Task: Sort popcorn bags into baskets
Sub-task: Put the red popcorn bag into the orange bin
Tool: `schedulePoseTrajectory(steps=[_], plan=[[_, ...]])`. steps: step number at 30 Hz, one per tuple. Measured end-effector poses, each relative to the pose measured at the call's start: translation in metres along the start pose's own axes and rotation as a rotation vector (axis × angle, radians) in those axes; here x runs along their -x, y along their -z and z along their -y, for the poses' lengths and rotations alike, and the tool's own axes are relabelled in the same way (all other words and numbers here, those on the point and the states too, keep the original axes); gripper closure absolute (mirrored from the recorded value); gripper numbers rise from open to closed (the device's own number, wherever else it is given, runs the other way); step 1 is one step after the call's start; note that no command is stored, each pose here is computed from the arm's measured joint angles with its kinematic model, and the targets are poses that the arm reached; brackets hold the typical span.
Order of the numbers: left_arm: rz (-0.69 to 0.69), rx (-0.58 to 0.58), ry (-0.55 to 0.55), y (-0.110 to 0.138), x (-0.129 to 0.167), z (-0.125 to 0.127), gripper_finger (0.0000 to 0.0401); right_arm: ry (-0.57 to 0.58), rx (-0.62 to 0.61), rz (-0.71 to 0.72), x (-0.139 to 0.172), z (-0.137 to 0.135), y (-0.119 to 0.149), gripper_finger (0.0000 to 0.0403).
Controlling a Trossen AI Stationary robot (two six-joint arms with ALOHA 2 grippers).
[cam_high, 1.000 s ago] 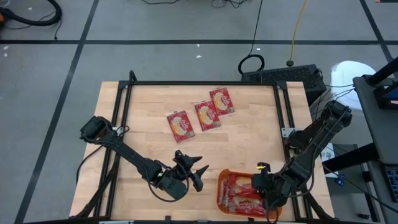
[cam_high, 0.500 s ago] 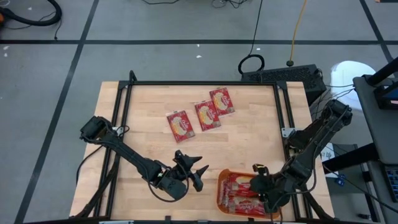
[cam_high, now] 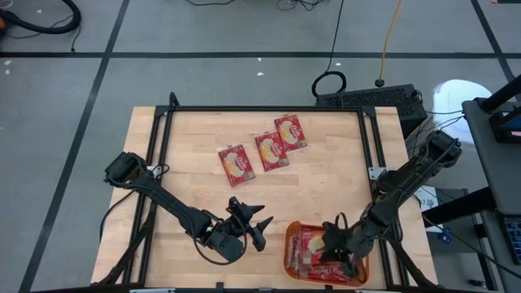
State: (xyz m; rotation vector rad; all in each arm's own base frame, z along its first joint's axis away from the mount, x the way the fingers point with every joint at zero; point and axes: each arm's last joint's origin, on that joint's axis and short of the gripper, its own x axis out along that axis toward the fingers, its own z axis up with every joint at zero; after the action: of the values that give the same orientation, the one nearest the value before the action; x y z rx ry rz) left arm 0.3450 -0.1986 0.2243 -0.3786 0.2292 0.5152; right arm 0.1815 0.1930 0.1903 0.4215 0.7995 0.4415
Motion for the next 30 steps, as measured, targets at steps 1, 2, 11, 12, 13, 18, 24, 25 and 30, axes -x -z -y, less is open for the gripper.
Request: schedulePoseTrajectory(steps=[1,2,11,12,13,18,24,25,30], plan=[[0.0,0.001,0.0,0.0,0.0,0.0,0.0169,-0.001,0.0,0.001,0.0,0.001,0.001,0.0395],[0.0,0.003,0.0,0.0,0.0,0.0,0.0169,0.003,0.001,-0.001,0.0,0.002,0.002,0.0395],[-0.002,0.002,0.012,0.023,-0.012,0.005,0.0169,-0.077,0.024,0.087,0.007,-0.007,-0.008,0.0402],[0.0,-0.001,0.012,0.026,-0.014,0.005,0.0169,-0.084,0.032,0.095,0.008,-0.007,-0.009,0.0402],[0.005,-0.002,0.014,0.029,-0.016,0.006,0.0169,-0.088,0.038,0.101,0.01,-0.008,-0.01,0.0402],[0.058,-0.037,0.039,0.031,-0.02,0.012,0.0169,-0.07,0.058,0.146,0.026,-0.009,-0.016,0.0403],[0.069,-0.134,0.14,0.035,-0.004,0.026,0.0169,0.228,0.037,0.13,0.055,0.013,-0.01,0.0403],[0.062,-0.148,0.163,0.037,-0.001,0.028,0.0169,0.27,0.021,0.103,0.057,0.018,-0.008,0.0403],[-0.011,-0.214,0.308,0.048,0.018,0.038,0.0169,0.357,-0.003,0.019,0.051,0.028,-0.001,0.0403]])
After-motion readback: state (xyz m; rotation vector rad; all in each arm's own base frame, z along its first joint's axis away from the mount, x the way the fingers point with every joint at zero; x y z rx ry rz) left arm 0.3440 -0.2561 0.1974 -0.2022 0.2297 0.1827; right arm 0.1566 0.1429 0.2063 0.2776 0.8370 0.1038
